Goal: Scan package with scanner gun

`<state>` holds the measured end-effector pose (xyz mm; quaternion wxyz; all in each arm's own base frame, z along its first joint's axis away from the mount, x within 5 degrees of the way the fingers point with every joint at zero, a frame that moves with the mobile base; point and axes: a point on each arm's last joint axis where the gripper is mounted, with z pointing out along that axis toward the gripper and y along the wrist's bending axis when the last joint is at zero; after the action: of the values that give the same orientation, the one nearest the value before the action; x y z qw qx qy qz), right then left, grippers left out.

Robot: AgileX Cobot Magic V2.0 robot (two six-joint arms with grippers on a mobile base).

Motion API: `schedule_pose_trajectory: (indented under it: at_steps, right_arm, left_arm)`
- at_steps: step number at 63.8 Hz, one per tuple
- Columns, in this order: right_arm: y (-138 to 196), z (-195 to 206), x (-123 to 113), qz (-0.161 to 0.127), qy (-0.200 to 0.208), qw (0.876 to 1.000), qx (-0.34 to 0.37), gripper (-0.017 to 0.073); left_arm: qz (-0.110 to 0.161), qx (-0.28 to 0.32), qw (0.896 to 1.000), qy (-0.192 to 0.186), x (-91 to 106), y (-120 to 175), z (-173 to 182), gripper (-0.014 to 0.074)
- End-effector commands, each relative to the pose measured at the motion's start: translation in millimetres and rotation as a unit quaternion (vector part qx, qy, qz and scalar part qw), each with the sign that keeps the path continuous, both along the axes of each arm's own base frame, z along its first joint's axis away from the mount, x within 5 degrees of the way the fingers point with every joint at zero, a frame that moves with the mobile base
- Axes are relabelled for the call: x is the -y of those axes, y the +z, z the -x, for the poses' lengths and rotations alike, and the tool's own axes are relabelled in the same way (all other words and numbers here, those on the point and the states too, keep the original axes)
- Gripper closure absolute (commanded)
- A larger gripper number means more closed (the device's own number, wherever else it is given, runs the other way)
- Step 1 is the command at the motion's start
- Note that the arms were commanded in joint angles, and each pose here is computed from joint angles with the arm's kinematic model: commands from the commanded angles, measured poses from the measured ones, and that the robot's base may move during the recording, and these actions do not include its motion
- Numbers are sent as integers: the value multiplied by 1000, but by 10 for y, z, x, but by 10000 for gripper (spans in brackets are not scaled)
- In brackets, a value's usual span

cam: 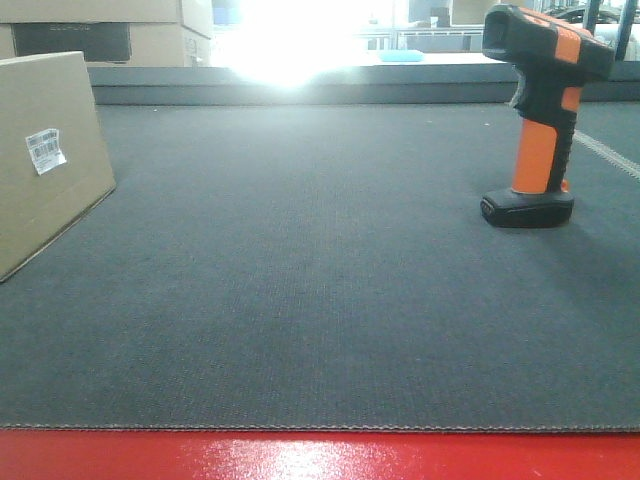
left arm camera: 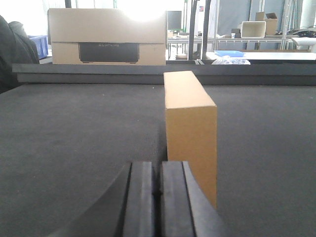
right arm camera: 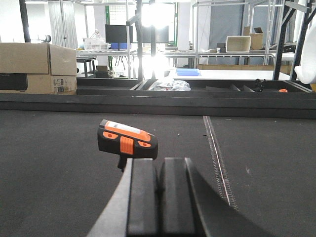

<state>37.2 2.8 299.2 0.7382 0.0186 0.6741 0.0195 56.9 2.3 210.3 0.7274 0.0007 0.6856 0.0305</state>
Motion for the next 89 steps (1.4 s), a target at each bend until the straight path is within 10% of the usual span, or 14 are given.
schedule_pose_trajectory:
  at_steps: [1,53,89]
  right_arm:
    - [8,9,6,6,-6,1000,9,713]
    - [-30,-2,17,24,-15,1000,-2,713]
    - [-893,-180,103,12,-70,996,-44,713]
  left_arm:
    - [1,17,1000,-4,5,36,8,704]
    - [1,18,1000,-4,5,38,8,704]
    - [1,18,1000,-4,5,38,8,704]
